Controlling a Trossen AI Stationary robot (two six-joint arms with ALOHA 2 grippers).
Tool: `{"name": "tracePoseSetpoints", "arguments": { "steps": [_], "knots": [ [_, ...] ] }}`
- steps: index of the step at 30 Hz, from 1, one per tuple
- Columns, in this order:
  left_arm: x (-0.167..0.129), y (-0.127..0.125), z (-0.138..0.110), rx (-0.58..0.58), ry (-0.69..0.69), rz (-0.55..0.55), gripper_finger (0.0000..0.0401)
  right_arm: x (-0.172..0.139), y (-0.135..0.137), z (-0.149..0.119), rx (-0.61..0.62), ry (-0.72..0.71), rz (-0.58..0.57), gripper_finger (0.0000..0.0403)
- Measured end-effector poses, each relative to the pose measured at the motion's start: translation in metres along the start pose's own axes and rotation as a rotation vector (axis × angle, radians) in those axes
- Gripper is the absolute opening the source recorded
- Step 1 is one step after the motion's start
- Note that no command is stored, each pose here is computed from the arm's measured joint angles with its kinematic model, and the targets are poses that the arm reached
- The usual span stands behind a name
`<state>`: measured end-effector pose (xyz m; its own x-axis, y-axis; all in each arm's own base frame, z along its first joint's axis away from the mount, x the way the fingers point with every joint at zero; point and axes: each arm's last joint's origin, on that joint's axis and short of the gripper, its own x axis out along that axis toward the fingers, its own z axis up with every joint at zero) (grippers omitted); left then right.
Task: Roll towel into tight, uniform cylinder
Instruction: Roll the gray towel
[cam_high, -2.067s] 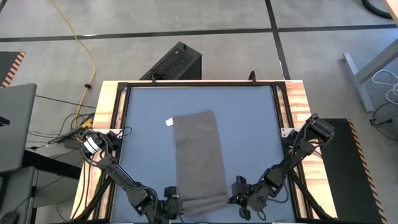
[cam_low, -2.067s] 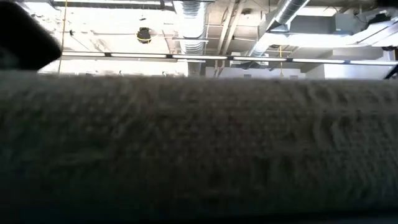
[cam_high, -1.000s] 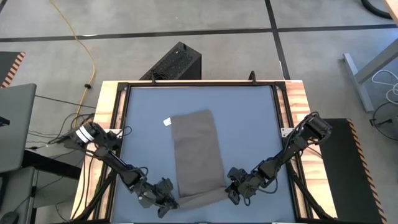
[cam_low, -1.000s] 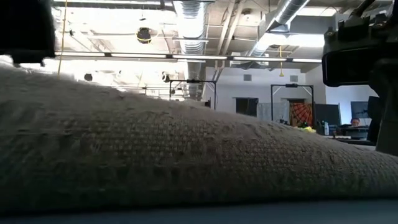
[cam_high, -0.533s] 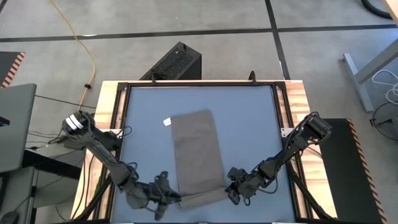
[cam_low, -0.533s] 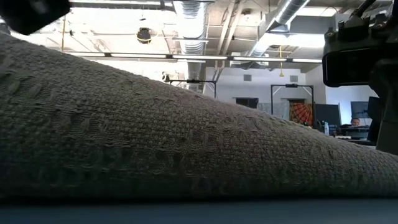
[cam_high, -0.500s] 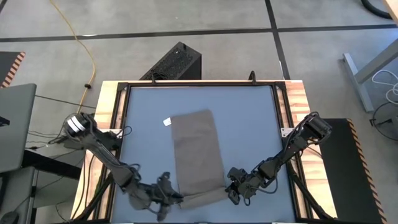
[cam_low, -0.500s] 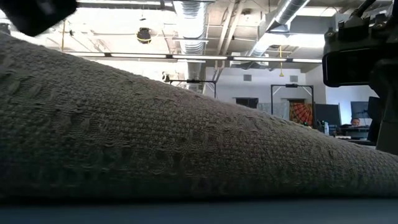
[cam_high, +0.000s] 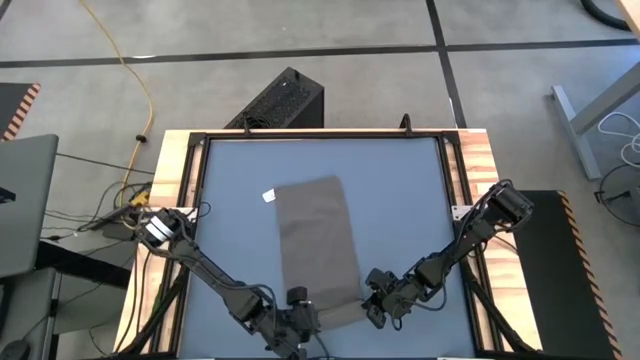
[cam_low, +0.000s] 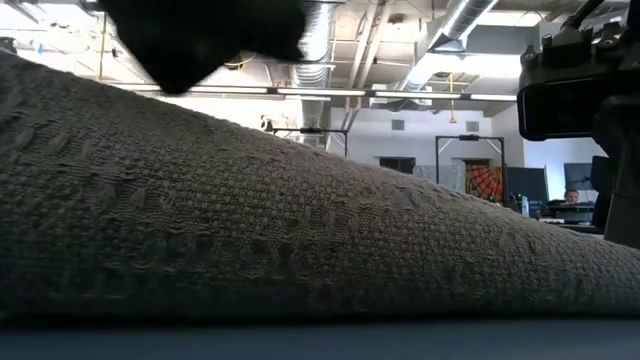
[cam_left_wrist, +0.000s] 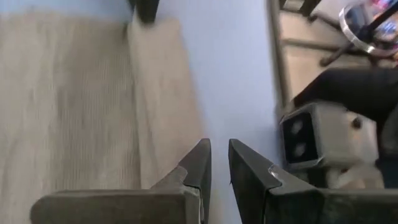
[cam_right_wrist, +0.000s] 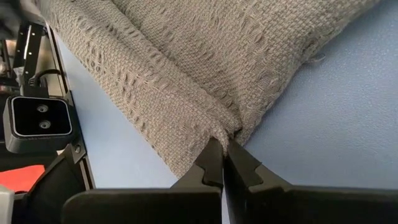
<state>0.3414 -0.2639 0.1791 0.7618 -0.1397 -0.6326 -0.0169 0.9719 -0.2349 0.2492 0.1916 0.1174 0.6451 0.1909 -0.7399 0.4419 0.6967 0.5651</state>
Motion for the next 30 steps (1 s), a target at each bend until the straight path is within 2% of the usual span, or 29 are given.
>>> {"name": "tracePoseSetpoints", "arguments": {
  "steps": [12, 16, 21, 30],
  "knots": [
    [-0.001, 0.009, -0.014, -0.048, 0.077, 0.096, 0.0043, 0.0, 0.0, 0.0, 0.001, -0.002, 0.0, 0.0017],
    [0.003, 0.01, -0.018, -0.052, 0.088, 0.104, 0.0043, 0.0, 0.0, 0.0, 0.012, -0.004, -0.001, 0.0032],
    [0.014, 0.014, -0.031, -0.063, 0.141, 0.138, 0.0043, 0.0, 0.001, -0.001, -0.041, -0.011, 0.013, 0.0054],
    [0.015, 0.019, -0.039, -0.085, 0.204, 0.184, 0.0043, -0.008, 0.005, 0.003, -0.08, 0.032, 0.044, 0.006]
  ]
}}
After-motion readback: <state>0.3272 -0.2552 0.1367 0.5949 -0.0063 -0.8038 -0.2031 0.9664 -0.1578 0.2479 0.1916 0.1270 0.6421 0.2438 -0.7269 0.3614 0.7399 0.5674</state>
